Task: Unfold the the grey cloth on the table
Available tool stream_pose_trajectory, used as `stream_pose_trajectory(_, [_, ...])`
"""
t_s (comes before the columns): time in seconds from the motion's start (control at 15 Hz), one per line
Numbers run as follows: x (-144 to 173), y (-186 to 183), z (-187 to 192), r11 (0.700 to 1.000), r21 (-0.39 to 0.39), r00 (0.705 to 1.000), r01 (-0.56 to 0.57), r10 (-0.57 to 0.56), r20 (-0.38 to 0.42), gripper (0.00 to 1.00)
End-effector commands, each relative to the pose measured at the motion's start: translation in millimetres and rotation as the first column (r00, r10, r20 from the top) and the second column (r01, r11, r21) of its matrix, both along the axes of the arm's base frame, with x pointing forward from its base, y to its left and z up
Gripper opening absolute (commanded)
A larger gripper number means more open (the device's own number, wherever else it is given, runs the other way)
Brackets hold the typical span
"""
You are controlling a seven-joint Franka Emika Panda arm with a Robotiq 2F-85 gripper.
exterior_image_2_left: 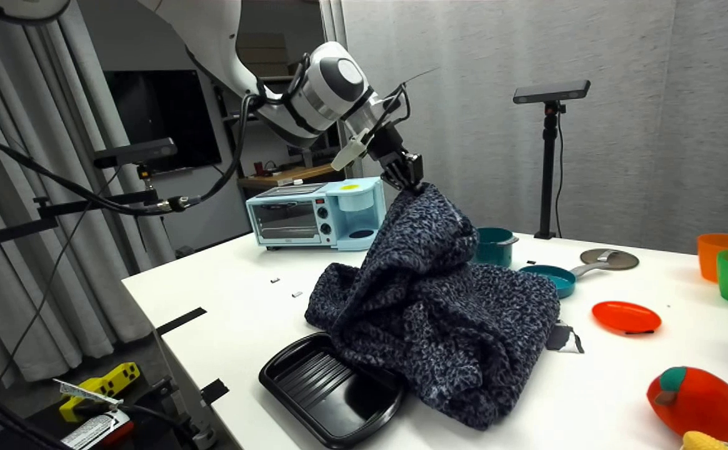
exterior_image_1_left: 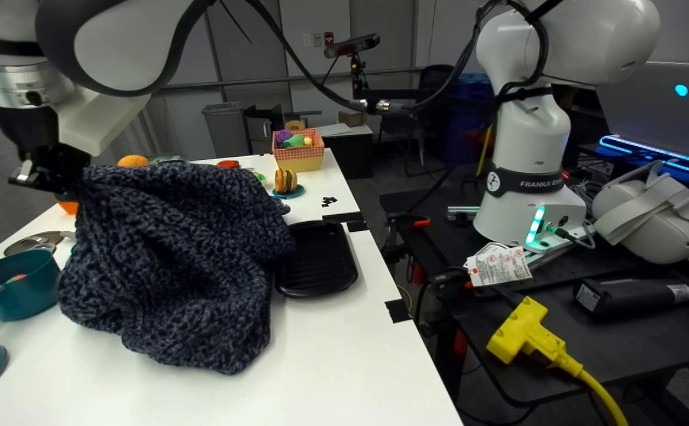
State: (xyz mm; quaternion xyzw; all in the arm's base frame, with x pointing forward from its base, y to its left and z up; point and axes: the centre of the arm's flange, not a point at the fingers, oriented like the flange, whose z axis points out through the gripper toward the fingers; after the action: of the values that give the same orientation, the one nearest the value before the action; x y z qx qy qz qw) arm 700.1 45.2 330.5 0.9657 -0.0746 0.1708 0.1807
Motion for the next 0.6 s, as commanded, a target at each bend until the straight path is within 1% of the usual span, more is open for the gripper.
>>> stream_pose_trajectory(0.0, [1, 49, 22, 0.986, -0.011, 0.986, -0.164, 0.164, 0.008, 0.02])
stream_pose_trajectory(0.27, [-3, 95, 35, 0.956, 0.013, 0.956, -0.292, 0.291, 0.032, 0.02])
stream_pose_trajectory(0.47, [-2, 119, 46, 0.931, 0.055, 0.931, -0.36, 0.355, 0.089, 0.02])
stream_pose_trajectory(0.53, [-4, 135, 51, 0.92, 0.072, 0.92, -0.386, 0.378, 0.106, 0.02])
